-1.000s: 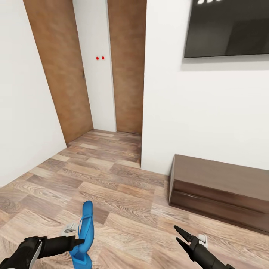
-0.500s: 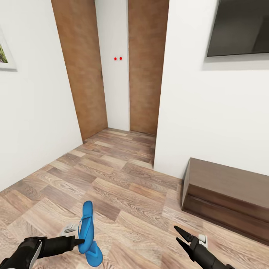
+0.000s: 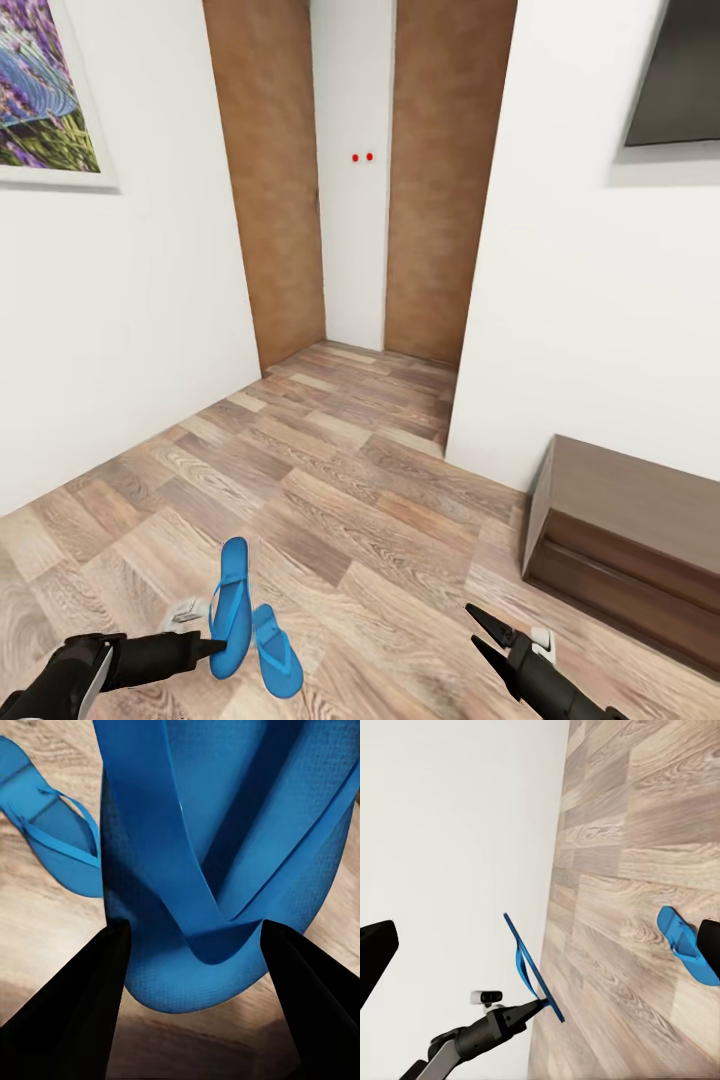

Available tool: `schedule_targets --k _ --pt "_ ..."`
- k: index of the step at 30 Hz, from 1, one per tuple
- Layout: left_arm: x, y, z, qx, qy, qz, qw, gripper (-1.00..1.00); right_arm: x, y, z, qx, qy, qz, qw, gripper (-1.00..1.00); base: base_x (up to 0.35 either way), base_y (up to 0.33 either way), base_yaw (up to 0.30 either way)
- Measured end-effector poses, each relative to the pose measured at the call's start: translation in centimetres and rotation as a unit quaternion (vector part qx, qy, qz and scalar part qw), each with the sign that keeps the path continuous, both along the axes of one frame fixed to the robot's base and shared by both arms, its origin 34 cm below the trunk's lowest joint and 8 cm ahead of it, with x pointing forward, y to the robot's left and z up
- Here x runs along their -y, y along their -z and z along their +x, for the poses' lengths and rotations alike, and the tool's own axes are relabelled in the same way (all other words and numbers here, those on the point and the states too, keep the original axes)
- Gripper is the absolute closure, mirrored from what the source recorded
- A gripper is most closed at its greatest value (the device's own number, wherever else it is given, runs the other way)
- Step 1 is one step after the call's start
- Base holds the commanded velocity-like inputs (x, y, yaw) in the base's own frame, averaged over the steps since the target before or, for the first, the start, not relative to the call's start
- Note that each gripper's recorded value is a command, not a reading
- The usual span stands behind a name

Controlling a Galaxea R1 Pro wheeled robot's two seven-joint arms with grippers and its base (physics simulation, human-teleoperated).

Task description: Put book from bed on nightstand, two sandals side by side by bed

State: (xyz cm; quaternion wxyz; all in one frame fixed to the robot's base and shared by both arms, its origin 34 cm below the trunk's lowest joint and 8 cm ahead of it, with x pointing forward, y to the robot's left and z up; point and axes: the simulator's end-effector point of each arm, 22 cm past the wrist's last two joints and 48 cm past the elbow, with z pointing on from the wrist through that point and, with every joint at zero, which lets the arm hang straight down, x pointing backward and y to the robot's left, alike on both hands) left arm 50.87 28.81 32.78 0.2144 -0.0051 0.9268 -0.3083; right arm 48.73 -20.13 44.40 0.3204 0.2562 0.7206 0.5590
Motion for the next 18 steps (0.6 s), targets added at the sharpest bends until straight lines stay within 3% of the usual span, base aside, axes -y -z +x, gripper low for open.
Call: schedule_targets --k 18 --pt "0.0 0.0 0.0 0.0 0.0 0.0 1.0 1.0 0.01 -0.03 0.02 0.0 0.0 0.001 1.0 -1.0 0.0 0.0 0.26"
